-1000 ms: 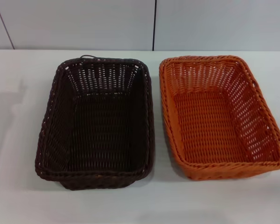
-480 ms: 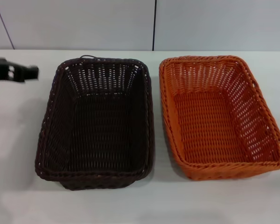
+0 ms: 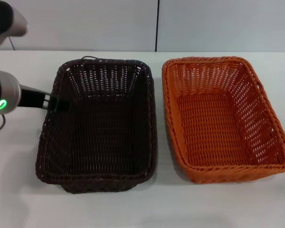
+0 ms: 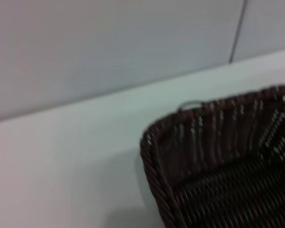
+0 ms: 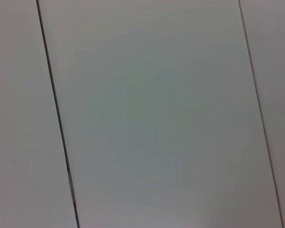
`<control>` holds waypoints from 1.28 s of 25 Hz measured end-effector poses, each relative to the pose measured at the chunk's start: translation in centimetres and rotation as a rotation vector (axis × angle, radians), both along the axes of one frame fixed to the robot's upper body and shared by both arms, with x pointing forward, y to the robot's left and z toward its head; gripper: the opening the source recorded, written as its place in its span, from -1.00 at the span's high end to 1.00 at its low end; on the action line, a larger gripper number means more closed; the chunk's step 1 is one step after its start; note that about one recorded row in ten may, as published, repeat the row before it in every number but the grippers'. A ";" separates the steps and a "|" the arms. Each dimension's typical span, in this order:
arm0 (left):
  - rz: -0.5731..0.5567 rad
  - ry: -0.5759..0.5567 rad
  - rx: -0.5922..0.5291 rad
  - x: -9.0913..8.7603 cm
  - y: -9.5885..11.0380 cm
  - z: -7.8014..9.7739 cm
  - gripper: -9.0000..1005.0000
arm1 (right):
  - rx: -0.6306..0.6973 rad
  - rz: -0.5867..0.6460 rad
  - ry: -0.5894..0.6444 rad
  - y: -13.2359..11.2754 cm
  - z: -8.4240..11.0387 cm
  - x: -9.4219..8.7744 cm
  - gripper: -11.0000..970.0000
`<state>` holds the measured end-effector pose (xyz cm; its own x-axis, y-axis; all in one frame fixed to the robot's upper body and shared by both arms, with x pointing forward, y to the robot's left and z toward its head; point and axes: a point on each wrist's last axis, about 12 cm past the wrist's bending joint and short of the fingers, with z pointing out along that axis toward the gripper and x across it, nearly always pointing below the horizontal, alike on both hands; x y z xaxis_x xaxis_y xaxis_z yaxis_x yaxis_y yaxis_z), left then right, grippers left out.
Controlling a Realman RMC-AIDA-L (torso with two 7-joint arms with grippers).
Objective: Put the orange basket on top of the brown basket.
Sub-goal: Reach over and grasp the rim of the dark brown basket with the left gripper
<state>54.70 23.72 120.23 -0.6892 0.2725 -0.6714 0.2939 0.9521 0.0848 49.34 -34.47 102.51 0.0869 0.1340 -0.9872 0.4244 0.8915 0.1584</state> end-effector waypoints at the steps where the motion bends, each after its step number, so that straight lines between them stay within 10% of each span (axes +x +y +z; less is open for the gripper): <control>1: -0.020 0.060 0.016 0.6 -0.7 -1.1 -0.52 | -0.002 0.001 0.001 0.0 0.0 0.0 -0.63; 28: -0.052 0.176 0.087 3.4 -1.3 -4.9 -0.48 | -0.003 0.000 0.012 -0.1 -0.3 -0.3 -0.63; 32: -0.070 0.159 0.101 3.4 -1.1 -4.8 -0.15 | -0.002 0.000 0.013 0.0 -0.3 -0.3 -0.63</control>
<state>58.13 22.60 115.43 -0.7610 0.3843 -0.5227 0.3767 0.9177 0.1263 49.05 -34.50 102.22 0.0741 0.1321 -0.9885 0.4263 0.8919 0.1512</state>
